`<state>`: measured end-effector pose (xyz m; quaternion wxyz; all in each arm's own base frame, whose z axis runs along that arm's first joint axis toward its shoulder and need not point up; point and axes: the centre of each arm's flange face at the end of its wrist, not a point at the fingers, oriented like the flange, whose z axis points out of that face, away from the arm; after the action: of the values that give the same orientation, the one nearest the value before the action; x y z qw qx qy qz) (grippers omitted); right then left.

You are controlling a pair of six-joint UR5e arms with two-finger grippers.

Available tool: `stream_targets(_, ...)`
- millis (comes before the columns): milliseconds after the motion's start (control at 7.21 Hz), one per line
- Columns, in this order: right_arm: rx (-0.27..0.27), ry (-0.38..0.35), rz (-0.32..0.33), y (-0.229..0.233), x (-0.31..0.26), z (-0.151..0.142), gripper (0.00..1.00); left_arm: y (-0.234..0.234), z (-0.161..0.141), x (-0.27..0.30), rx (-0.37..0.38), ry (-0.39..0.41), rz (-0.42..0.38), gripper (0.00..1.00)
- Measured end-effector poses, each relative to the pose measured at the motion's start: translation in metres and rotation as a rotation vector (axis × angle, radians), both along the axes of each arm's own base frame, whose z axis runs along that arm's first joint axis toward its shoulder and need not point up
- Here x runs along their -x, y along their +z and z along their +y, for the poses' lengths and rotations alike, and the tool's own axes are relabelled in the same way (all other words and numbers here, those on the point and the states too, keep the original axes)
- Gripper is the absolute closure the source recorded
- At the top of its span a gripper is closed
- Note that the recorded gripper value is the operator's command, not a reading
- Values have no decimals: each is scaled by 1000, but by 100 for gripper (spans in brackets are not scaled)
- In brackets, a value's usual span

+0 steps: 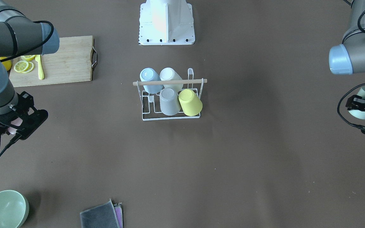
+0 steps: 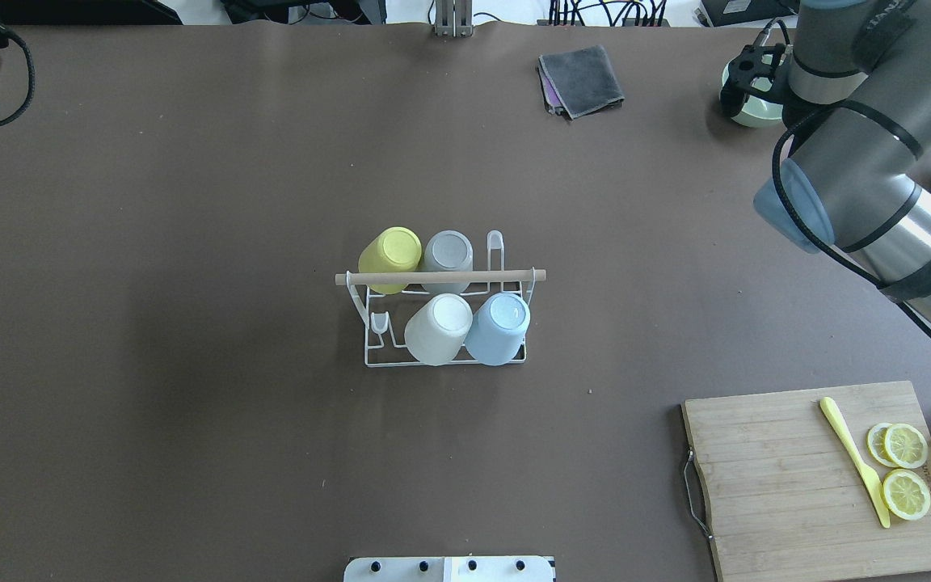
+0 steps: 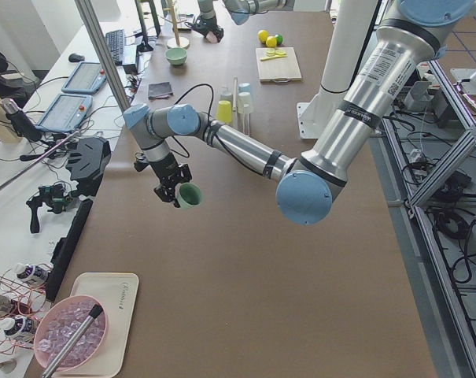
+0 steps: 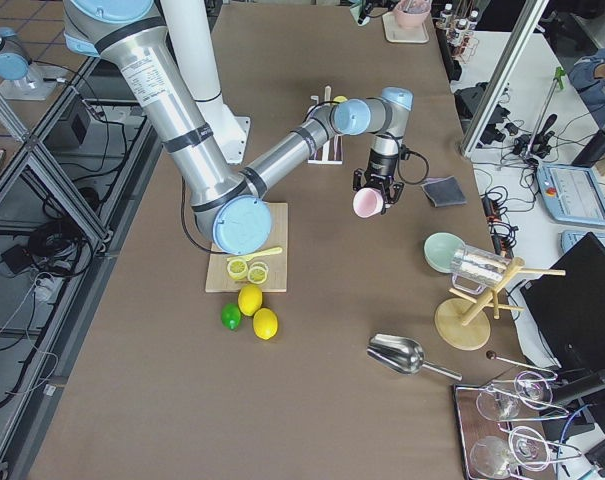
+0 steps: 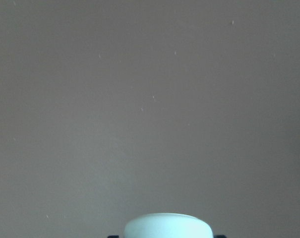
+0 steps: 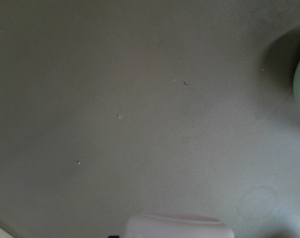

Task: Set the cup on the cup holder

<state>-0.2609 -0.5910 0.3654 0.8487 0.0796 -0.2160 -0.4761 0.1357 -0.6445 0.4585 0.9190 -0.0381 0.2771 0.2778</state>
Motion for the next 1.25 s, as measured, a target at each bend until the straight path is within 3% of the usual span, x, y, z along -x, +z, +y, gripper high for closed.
stream_targets(277,2,37,-159,-2,-1,1,100,-29,-16,-7,-212,-49,79,100)
stream_targets(555,-34,72,-312,17,-4,11,100,-66,-25,-26,-371,-201,183,100)
stream_targets(693,-27,90,-376,21,-5,19,100,-84,-24,-39,-438,-266,254,100)
stream_targets(971,11,142,-443,21,-2,23,100,-119,-12,-67,-588,-326,431,100)
stream_targets(1248,-33,112,-486,32,6,12,100,-119,23,-84,-726,-324,638,100)
